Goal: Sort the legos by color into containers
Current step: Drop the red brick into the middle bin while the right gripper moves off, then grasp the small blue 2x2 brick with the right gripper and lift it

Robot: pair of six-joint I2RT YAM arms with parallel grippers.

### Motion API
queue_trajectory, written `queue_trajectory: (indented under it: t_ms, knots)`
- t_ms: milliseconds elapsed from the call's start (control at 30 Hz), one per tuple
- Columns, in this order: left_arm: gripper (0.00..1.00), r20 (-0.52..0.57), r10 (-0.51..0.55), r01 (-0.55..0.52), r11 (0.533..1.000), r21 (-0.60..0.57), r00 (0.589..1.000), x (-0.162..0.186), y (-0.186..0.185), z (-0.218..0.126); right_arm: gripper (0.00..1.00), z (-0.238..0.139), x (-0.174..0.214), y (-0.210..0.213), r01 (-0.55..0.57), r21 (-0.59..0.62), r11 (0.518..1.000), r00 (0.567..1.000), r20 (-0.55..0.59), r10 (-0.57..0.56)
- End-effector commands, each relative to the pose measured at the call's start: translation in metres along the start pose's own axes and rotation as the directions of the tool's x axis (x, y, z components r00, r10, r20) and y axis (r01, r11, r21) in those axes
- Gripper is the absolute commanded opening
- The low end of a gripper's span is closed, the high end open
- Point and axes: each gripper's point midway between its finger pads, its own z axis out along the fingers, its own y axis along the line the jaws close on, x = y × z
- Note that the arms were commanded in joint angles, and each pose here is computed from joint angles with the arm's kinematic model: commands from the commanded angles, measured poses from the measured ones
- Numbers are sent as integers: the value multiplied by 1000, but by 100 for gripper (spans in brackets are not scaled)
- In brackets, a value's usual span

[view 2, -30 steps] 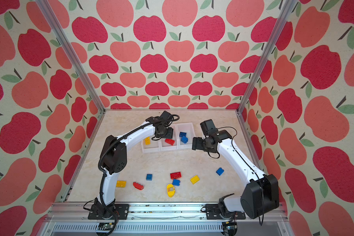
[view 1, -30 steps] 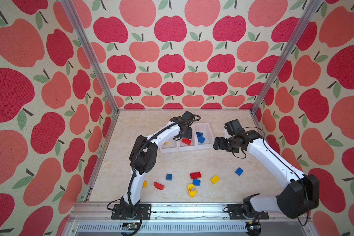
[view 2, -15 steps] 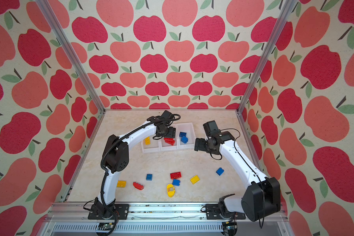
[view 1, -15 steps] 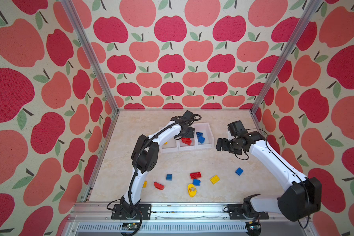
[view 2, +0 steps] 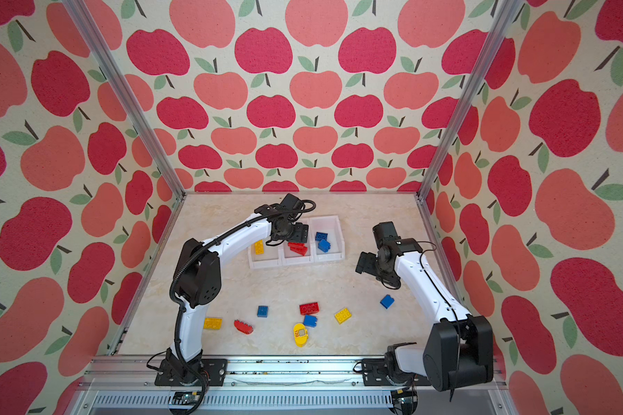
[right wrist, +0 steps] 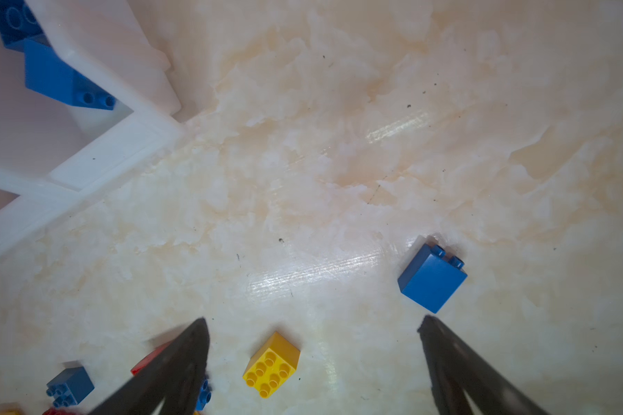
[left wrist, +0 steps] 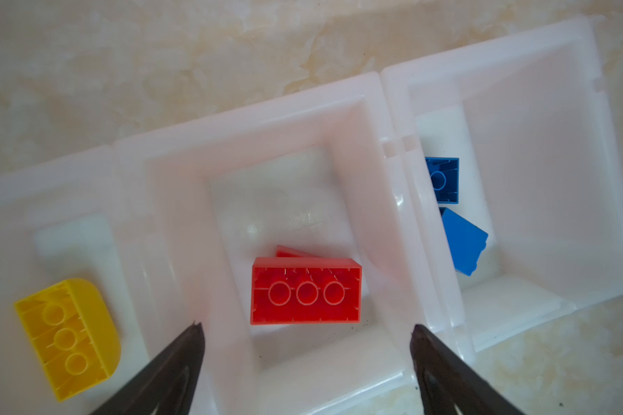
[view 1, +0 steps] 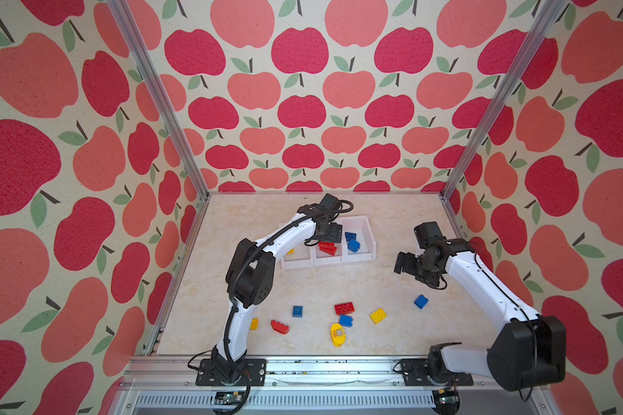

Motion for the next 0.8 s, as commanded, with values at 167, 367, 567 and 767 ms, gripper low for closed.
queue_trajectory:
  t_ms: [167, 367, 567, 767]
  knots:
    - [96, 98, -73, 73, 997, 3, 993, 3, 16, -51, 94, 21, 37, -45, -258, 58, 964, 955, -135, 264]
    - [97, 142, -121, 119, 993, 25, 982, 14, 27, -74, 91, 33, 45, -64, -325, 102, 940, 931, -141, 337]
    - [98, 159, -145, 143, 989, 25, 976, 21, 34, -85, 87, 48, 48, -72, -358, 120, 926, 915, -154, 373]
    - [98, 170, -165, 163, 986, 29, 971, 23, 41, -91, 79, 56, 45, -76, -362, 136, 922, 915, -140, 380]
